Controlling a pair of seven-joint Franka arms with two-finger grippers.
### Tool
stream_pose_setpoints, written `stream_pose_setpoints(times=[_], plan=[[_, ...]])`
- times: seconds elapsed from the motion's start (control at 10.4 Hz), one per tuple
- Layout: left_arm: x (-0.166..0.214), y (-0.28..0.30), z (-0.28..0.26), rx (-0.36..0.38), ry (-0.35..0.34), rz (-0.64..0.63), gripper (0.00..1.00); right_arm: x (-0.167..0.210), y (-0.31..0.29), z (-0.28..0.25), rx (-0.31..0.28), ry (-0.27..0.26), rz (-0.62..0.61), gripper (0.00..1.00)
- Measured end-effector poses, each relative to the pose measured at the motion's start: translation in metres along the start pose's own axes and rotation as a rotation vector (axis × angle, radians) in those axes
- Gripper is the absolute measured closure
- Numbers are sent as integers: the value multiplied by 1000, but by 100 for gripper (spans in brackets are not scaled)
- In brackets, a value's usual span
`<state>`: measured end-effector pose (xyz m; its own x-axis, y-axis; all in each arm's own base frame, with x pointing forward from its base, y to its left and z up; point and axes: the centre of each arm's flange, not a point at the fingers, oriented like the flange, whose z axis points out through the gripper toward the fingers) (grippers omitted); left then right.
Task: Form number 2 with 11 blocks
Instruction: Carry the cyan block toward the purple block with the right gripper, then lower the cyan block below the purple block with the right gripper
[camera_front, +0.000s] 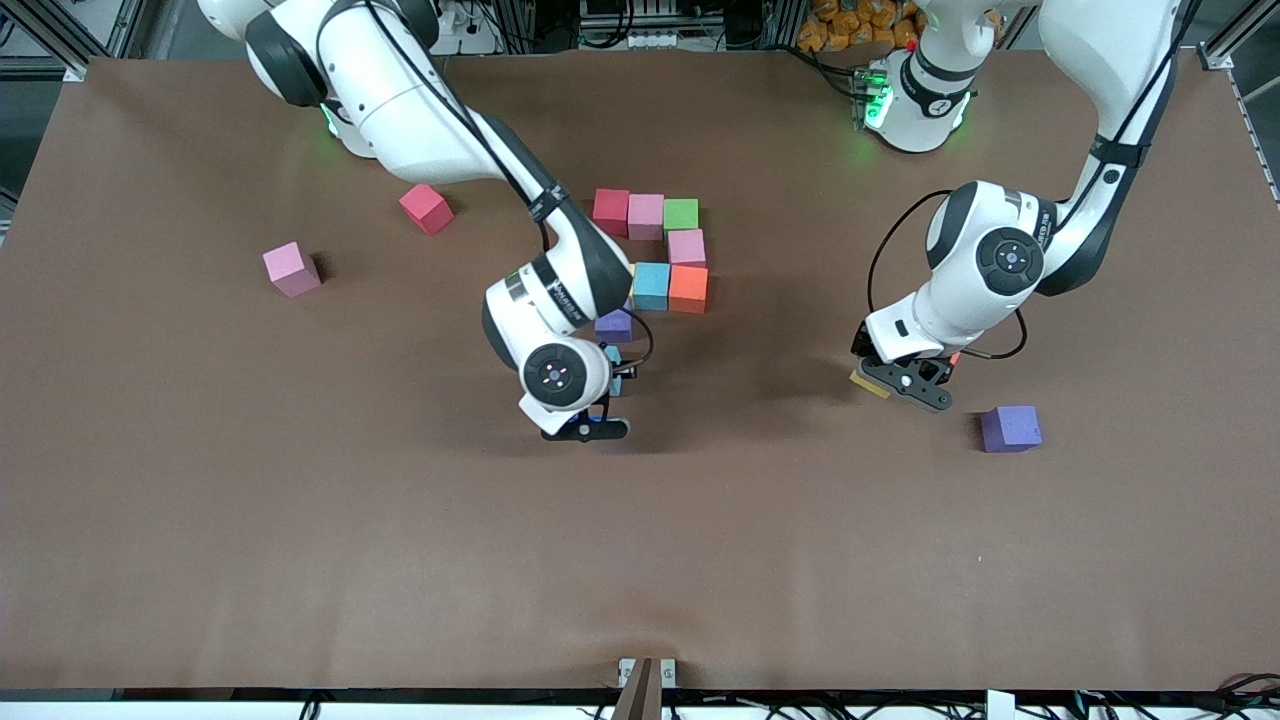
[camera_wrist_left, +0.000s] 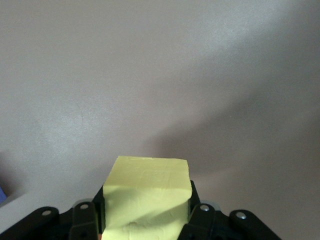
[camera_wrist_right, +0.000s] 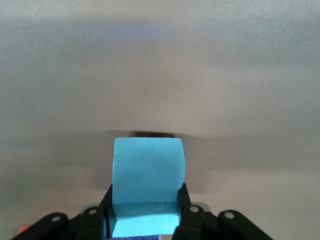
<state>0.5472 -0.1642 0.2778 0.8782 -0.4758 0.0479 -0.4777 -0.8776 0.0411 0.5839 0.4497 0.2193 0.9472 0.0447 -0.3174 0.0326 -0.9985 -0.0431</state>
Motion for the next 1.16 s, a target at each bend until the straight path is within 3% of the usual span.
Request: stream_pose_setpoints(times=[1.16], plan=[[0,0,0,0,0,-1,40,-8,-12,7,-23,5,107,50]])
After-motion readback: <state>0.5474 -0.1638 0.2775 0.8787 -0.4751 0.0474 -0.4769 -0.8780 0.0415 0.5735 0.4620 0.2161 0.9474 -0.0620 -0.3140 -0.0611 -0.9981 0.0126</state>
